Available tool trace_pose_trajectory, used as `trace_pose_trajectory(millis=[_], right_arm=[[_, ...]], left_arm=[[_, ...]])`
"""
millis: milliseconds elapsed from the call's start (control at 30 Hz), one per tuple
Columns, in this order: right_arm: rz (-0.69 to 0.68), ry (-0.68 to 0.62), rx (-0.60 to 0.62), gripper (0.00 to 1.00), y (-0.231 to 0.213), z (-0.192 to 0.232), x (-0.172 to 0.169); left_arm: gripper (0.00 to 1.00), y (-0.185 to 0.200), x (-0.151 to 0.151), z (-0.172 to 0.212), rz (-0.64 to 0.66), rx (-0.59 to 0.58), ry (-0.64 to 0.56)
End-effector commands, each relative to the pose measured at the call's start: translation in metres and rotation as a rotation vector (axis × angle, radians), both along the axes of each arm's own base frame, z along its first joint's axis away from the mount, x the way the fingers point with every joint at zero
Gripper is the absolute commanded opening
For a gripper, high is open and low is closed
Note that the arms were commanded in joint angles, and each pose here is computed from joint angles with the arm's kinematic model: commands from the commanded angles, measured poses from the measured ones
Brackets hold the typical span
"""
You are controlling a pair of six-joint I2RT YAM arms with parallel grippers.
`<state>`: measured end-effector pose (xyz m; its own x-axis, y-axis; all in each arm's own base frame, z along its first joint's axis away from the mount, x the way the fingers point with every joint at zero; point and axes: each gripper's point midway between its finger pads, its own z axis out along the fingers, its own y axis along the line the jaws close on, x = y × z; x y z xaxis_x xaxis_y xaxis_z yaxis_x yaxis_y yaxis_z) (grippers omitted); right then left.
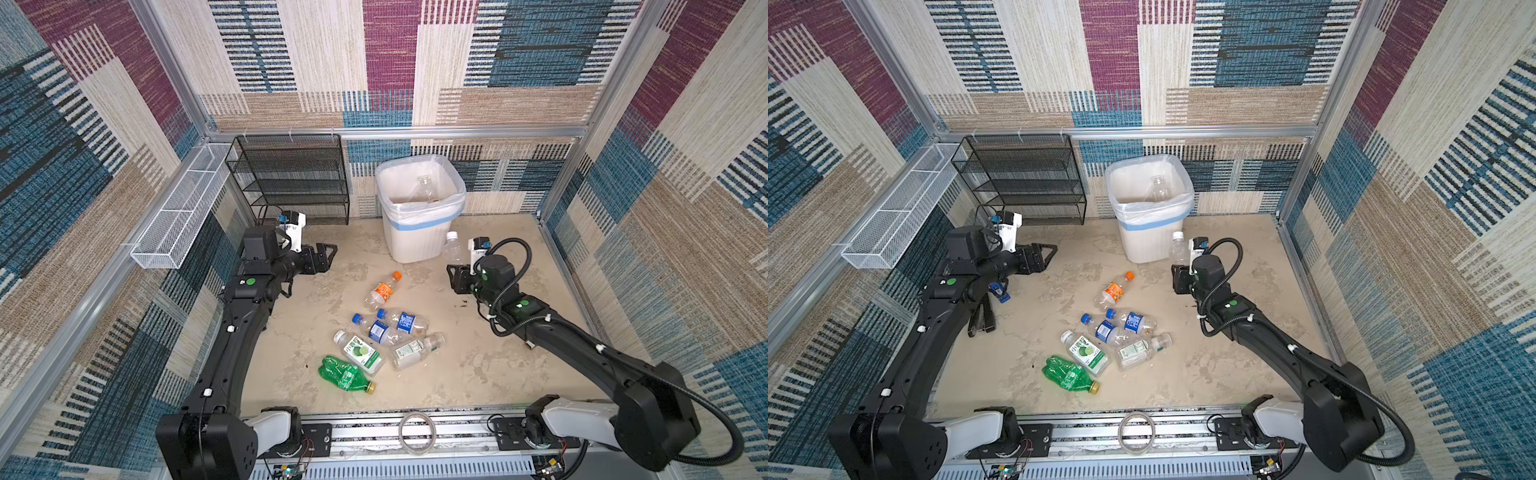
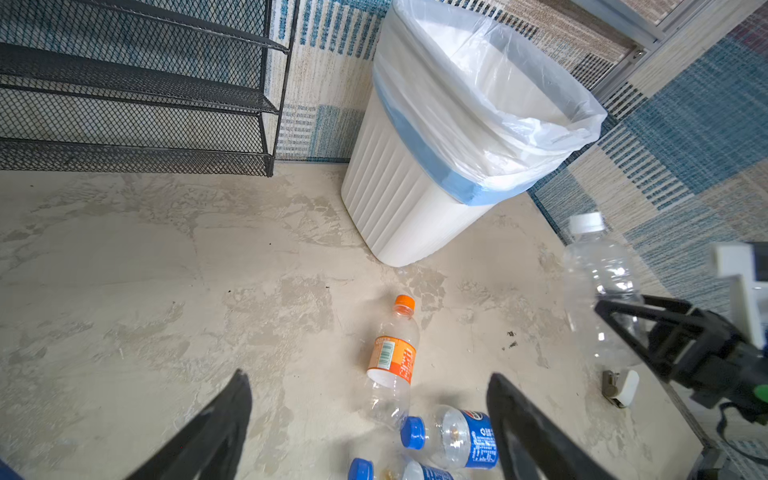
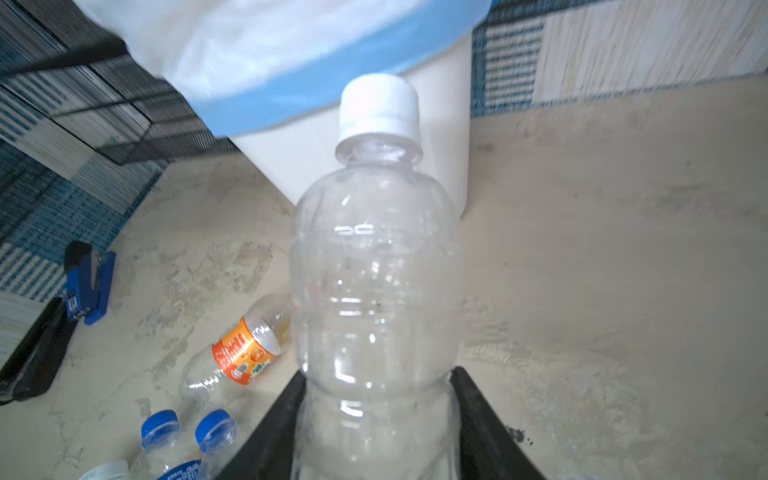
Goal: Throw the plastic bottles in the bin
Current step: 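Lift the clear white-cap bottle over the bin and open the right gripper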
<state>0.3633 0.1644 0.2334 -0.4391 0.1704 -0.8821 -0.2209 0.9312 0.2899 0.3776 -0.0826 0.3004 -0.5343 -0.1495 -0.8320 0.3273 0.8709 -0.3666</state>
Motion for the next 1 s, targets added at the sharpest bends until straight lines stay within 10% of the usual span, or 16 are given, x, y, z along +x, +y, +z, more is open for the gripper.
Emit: trace_pose_trajectory(millis=[0, 500, 767, 967], right_arm=[[-0.058, -0.241, 0.014, 0.49, -0.019, 0.066, -0.004], [-0.206, -0.962, 0.126, 0.52, -0.077, 0.253, -0.088], [-0.025, -0.512, -0.122, 0.59, 0.033, 0.258, 0.101], [0.005, -0.455, -0.067, 0.99, 0.040, 0.245, 0.146]], left_arm=[[0.89, -0.007, 0.001, 0.013, -0.027, -0.050, -0.065], [0.89, -0.040, -0.010, 0.017, -0.141, -0.057, -0.174], [0.89, -0.064, -0.024, 0.006, -0.176, 0.059, -0.166], [0.90, -0.062, -0.034, -0.014, -0.137, 0.051, -0.089]])
